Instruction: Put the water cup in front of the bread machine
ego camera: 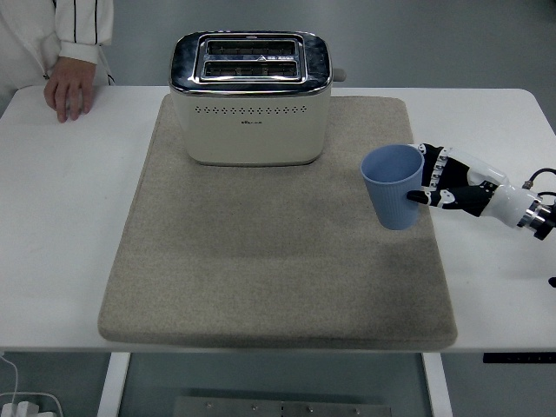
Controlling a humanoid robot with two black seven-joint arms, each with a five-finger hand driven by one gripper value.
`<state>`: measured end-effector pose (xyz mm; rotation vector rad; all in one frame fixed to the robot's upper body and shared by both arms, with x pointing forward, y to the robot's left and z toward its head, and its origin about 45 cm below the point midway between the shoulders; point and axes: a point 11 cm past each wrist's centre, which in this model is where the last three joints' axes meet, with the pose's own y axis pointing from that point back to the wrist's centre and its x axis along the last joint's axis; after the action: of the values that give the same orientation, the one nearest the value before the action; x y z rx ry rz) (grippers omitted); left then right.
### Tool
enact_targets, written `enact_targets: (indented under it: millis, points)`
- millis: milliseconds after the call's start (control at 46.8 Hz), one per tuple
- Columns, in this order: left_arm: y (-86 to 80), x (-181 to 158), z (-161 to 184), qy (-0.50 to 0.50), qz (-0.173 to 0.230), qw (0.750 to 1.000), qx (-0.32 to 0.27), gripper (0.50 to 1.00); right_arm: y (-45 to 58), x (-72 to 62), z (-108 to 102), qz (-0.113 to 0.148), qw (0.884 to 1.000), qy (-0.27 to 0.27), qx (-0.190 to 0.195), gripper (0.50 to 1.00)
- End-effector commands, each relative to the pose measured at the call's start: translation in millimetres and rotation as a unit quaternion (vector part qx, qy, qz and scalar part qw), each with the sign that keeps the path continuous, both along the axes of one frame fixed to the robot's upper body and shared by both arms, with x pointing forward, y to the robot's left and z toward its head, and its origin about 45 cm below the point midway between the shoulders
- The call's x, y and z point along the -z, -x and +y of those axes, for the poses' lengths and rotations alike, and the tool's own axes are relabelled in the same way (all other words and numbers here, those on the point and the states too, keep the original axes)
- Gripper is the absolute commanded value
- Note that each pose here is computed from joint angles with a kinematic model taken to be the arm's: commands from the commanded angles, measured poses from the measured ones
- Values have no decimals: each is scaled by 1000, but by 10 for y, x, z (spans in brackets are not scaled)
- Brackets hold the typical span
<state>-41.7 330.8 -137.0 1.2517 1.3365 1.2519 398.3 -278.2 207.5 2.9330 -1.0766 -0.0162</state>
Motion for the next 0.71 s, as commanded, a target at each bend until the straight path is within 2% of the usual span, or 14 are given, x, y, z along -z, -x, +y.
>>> enact_targets:
  millis: [0,128,256,449,620,684]
  points:
    - [1,0,0,0,0,1000,0,1000,-14,2,101,6,1000,-29,3,607]
    - [1,0,0,0,0,1000,1,1000,-32,6,339,17,997,-82,2,607]
    - [1,0,0,0,0,1000,0,1000,-27,23,549,25,993,-113,-6,607]
    - [1,0,0,0,0,1000,0,1000,-20,25,799,27,991,-129,-25,607]
    - [1,0,0,0,0,1000,1,1000,44,84,1103,35,989,-137,-52,607]
    - [1,0,0,0,0,1000,0,1000,47,52,1227,31,988,-138,-66,607]
